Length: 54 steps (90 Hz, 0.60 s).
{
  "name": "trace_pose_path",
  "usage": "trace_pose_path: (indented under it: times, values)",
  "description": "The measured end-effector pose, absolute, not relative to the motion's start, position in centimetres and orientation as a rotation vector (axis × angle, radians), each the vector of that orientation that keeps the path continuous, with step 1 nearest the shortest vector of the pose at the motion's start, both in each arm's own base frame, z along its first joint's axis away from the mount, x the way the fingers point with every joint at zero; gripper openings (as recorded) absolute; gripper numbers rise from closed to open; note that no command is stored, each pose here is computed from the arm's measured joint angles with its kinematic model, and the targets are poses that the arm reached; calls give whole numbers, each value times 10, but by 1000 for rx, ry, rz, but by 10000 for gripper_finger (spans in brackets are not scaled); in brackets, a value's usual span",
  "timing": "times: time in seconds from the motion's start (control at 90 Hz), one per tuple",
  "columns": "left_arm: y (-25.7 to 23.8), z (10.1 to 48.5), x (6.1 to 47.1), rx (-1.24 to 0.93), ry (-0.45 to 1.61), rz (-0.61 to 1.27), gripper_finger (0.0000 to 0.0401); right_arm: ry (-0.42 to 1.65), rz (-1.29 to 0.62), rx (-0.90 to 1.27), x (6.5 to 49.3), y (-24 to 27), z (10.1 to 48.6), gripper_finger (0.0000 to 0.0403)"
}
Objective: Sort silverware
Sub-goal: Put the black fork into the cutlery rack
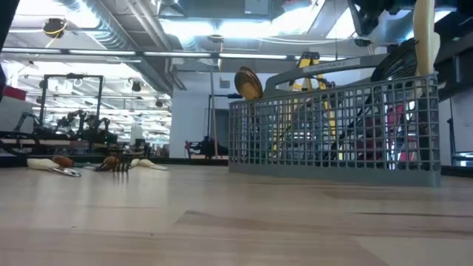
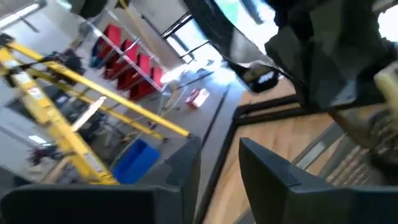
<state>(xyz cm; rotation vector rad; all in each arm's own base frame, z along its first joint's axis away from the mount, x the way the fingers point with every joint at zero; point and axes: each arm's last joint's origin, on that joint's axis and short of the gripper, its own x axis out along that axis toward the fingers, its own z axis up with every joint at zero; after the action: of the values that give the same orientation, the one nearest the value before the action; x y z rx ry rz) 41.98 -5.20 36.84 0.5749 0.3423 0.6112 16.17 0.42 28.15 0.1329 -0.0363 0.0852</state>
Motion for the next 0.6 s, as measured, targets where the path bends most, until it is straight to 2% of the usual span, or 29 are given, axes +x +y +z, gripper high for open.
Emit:
trace_pose_path:
  times: [0.089, 0.244, 0.356, 0.6]
  values:
    - [-46, 367, 421, 531, 332, 578, 89, -33, 122, 108, 162, 5, 272, 0]
    - [-36, 365, 425, 452, 308, 477, 81, -154, 195, 87, 159, 7, 266, 0]
    - [-33, 365, 426, 420, 293, 416, 70, -135, 207, 87, 159, 7, 257, 0]
    - [-29, 356, 431, 352, 207, 247, 9, -159, 293, 63, 157, 10, 246, 0]
